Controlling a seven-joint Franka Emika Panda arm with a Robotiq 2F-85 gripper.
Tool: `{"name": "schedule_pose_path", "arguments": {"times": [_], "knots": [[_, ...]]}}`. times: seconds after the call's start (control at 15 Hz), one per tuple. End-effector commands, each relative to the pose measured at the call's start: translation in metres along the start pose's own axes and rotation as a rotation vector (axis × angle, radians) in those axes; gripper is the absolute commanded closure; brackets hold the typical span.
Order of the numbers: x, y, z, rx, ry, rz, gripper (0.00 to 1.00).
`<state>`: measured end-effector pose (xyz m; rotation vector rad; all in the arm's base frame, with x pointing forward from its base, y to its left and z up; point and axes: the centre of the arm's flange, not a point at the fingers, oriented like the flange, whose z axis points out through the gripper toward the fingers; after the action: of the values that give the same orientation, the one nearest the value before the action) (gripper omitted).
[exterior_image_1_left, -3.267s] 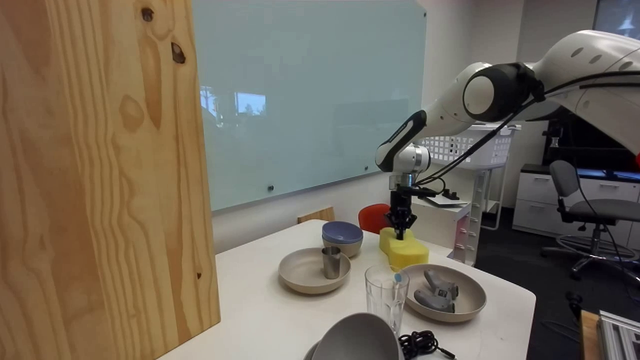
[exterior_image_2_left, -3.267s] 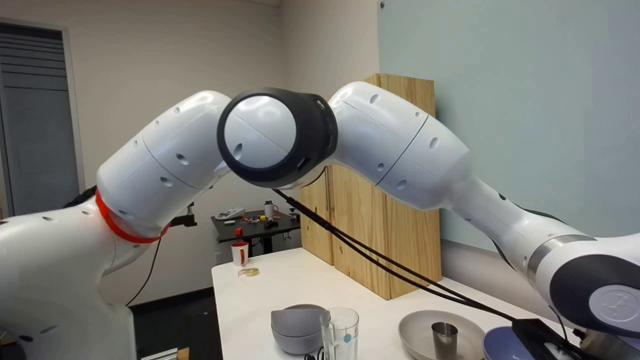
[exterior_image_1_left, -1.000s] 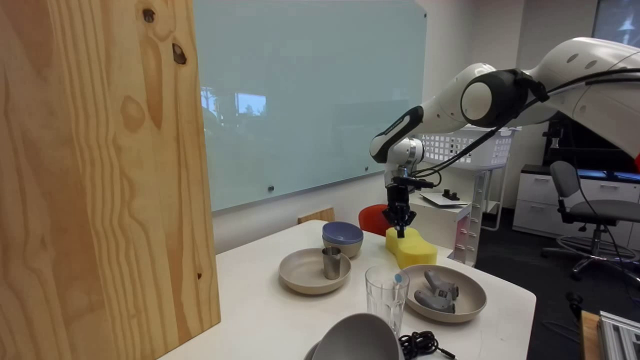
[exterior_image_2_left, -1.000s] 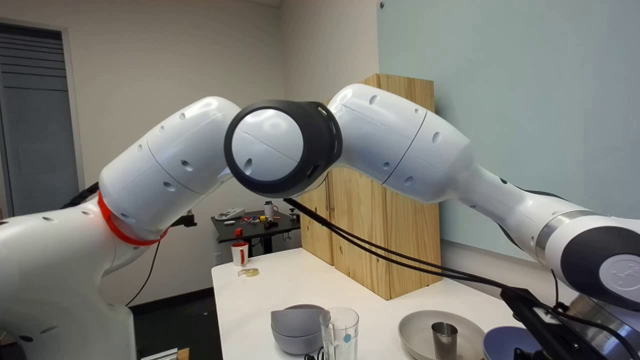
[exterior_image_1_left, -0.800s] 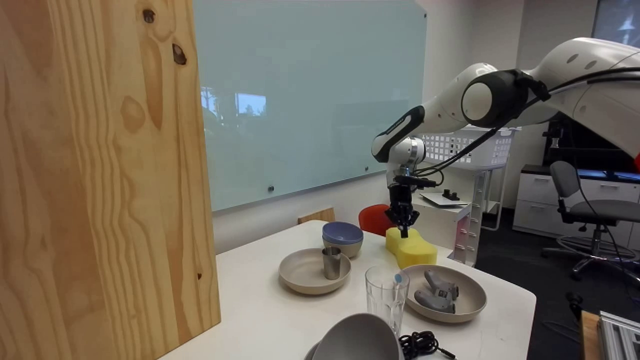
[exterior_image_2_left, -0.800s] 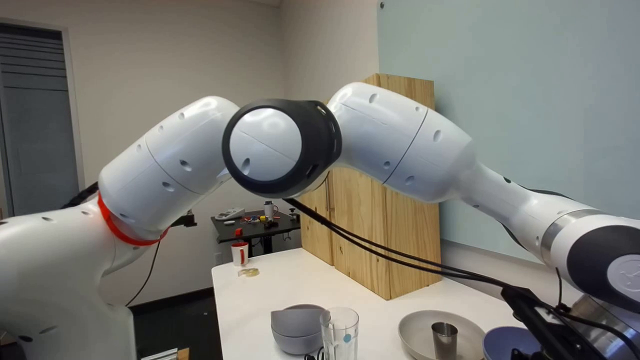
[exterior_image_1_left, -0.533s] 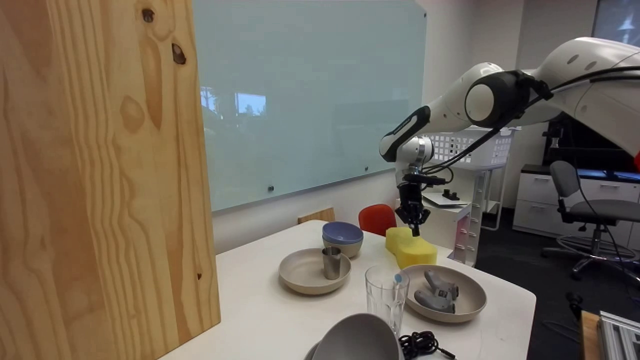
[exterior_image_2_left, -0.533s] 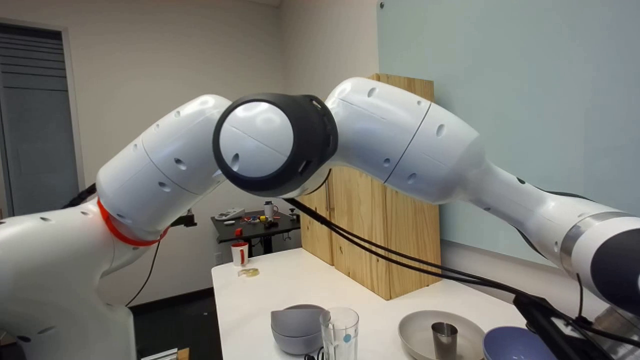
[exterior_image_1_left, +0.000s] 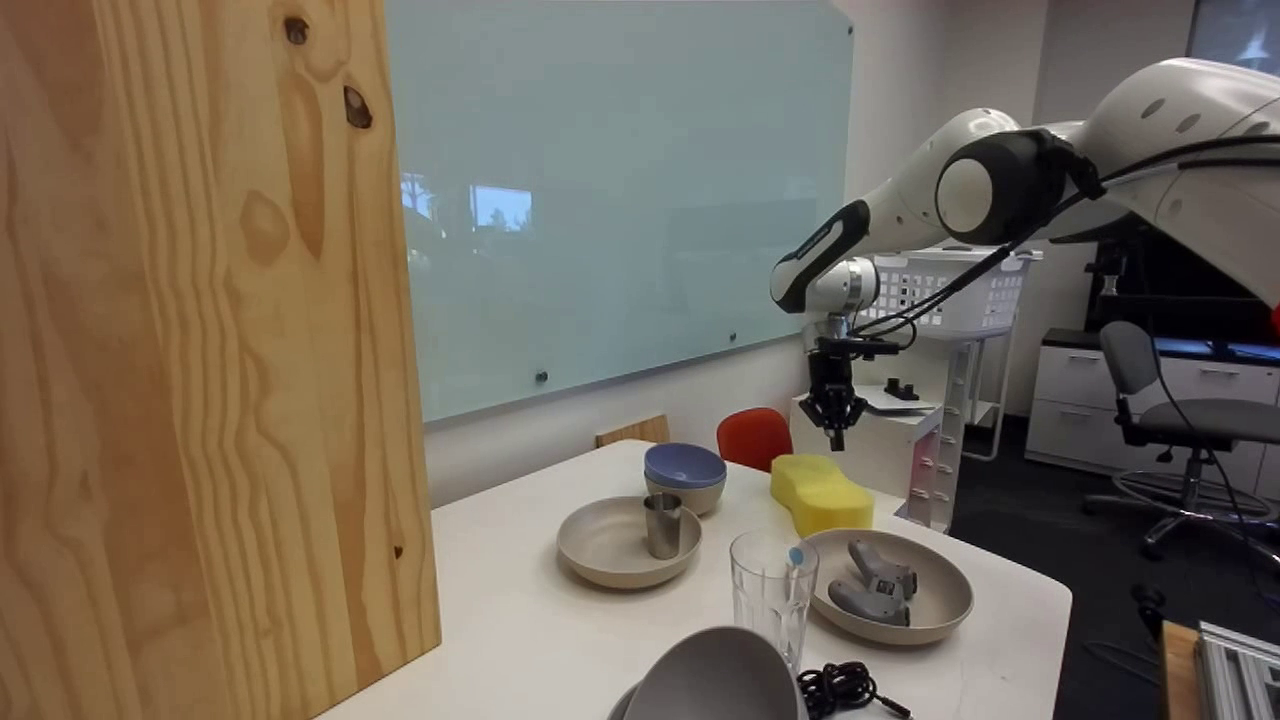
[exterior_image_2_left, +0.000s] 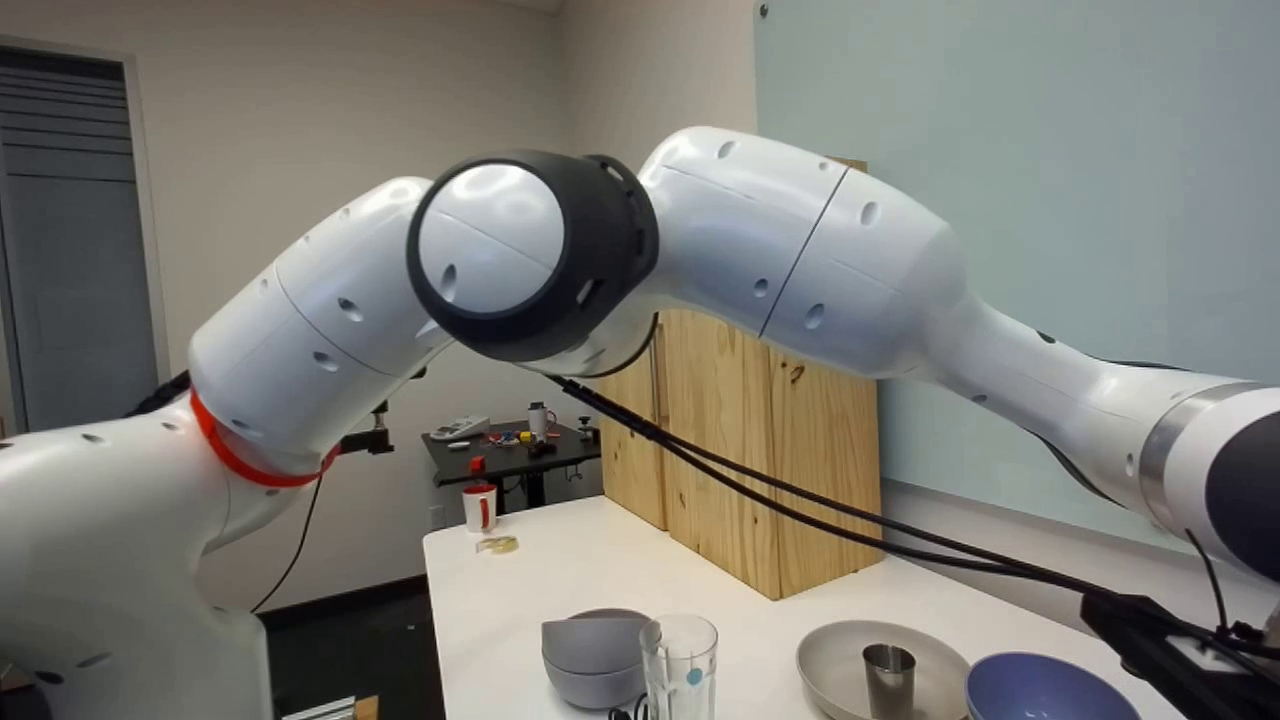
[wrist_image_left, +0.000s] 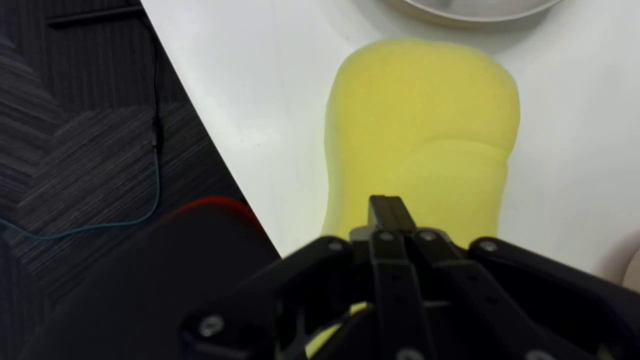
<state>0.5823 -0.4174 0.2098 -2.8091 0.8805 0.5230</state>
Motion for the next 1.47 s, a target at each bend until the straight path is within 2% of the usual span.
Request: {"name": "schedule_pose_path", "arguments": {"times": [0.0, 0.53, 0.73, 1.4], "knots": [[-0.011, -0.014, 0.018, -0.013, 0.049, 0.0, 1.0], [-0.01, -0.013, 0.061, 0.029, 0.045, 0.016, 1.0], [-0.01, -0.017, 0.072, 0.04, 0.073, 0.011, 1.0], [-0.01, -0.094, 0.073, 0.06, 0.132, -0.115, 1.0]]}}
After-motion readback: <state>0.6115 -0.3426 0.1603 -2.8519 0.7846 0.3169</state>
